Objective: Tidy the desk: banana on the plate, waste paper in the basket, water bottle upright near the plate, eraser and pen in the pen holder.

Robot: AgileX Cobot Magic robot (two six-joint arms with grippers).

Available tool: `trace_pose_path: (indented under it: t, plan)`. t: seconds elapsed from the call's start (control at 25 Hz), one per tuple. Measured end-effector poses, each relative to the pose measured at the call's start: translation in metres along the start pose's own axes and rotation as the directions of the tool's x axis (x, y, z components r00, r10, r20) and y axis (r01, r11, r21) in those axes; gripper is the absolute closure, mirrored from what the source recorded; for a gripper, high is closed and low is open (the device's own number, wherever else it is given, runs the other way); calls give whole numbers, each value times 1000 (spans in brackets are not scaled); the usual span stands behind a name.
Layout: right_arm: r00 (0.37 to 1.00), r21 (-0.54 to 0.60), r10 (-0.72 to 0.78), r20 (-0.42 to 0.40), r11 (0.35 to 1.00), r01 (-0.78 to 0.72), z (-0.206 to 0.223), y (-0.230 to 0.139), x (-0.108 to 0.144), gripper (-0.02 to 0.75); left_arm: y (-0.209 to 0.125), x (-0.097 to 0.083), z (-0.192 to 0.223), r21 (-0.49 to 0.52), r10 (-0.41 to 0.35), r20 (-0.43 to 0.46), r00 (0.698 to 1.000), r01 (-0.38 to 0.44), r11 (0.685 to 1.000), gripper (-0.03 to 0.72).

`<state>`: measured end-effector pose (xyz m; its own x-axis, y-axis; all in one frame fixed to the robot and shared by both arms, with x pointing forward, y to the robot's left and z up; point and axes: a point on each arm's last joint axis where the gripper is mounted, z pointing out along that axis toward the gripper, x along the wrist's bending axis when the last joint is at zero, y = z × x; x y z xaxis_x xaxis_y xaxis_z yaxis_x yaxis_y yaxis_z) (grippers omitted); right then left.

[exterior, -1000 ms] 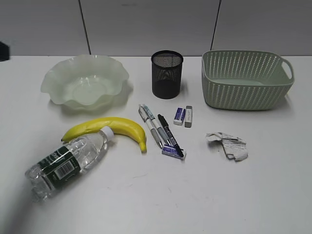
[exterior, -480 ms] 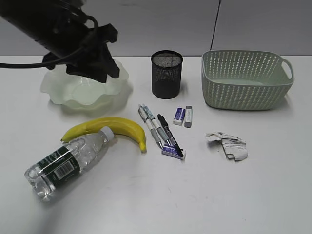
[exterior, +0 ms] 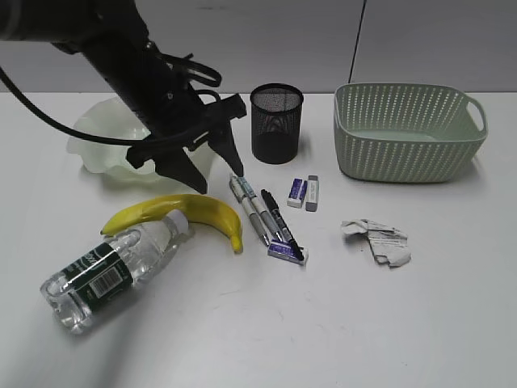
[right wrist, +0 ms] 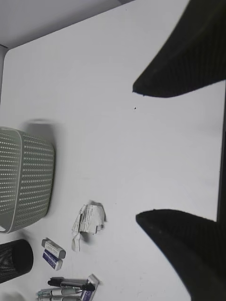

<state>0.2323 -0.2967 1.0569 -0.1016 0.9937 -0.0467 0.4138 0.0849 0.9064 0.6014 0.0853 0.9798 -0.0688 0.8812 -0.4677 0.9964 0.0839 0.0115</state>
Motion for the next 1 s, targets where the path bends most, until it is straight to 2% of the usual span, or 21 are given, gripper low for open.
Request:
trace_pose_path:
  t: [0.24, 0.44, 1.0]
  plan:
    - [1000, 0, 0, 0, 1000, 0, 0, 0, 0, 155, 3, -1, 18, 47, -114, -26, 993, 115, 992, 232]
    - [1000, 0, 0, 0, 1000, 0, 0, 0, 0, 155, 3, 9, 43, 110, -214, -82, 973, 222, 969, 232]
    - [1000, 0, 0, 0, 1000, 0, 0, 0, 0, 155, 19, 13, 78, 121, -245, -108, 963, 258, 959, 232]
